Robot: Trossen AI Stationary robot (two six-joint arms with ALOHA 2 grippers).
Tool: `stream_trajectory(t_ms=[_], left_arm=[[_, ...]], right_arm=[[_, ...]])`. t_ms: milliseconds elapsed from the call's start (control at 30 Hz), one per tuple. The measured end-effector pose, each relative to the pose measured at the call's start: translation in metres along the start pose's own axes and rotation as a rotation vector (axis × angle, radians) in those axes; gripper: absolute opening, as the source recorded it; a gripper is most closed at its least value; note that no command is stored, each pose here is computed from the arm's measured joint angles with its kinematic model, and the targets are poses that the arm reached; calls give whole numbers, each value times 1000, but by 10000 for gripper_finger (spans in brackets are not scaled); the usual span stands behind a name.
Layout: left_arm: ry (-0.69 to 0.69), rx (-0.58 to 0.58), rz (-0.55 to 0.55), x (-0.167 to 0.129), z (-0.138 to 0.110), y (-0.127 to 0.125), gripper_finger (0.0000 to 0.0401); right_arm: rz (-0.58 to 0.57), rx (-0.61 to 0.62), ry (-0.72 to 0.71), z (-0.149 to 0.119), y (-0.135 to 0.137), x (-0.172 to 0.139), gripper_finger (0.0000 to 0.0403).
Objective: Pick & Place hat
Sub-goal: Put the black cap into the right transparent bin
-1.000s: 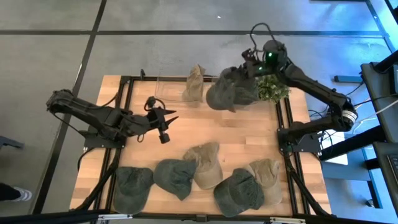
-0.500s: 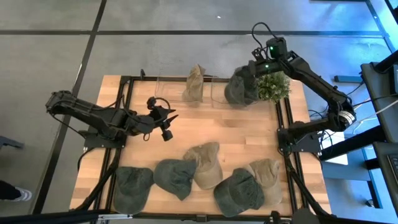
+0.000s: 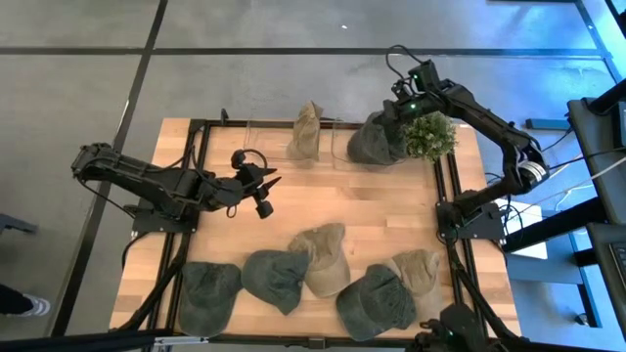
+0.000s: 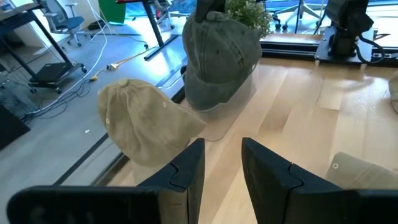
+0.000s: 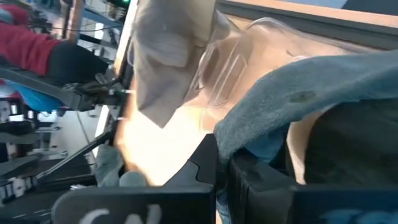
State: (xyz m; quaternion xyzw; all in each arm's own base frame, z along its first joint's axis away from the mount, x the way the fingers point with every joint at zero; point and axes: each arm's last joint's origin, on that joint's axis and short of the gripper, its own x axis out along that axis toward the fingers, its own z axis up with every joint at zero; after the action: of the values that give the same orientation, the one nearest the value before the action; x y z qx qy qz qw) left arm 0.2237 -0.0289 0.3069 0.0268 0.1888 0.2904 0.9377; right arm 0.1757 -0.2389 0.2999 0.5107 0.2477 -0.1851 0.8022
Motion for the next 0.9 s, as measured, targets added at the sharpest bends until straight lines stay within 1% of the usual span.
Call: stream_trajectory(t_ms=[200, 300, 367, 467, 567, 667, 767, 900], left_arm=[[0, 0, -1, 0, 0, 0, 102], [0, 0, -1, 0, 0, 0, 102], [0, 1, 0, 0, 0, 0, 102], [0, 1, 0, 0, 0, 0, 102], [0, 1, 0, 0, 0, 0, 102], [0, 1, 0, 0, 0, 0, 102], [0, 1, 1, 0, 0, 0, 102], [1, 2, 1, 0, 0, 0, 102]], right_arm=[[-23, -7, 7, -1, -3, 0, 13], [-18, -67, 10, -1, -3, 0, 24], [-19, -106, 11, -1, -3, 0, 37], [-19, -111, 11, -1, -3, 0, 67], [-29, -110, 7, -1, -3, 0, 106], [-102, -116, -26, 2, -2, -2, 140], [-159, -164, -89, 11, 8, -11, 163], [-212, -223, -165, 25, 32, -32, 176]])
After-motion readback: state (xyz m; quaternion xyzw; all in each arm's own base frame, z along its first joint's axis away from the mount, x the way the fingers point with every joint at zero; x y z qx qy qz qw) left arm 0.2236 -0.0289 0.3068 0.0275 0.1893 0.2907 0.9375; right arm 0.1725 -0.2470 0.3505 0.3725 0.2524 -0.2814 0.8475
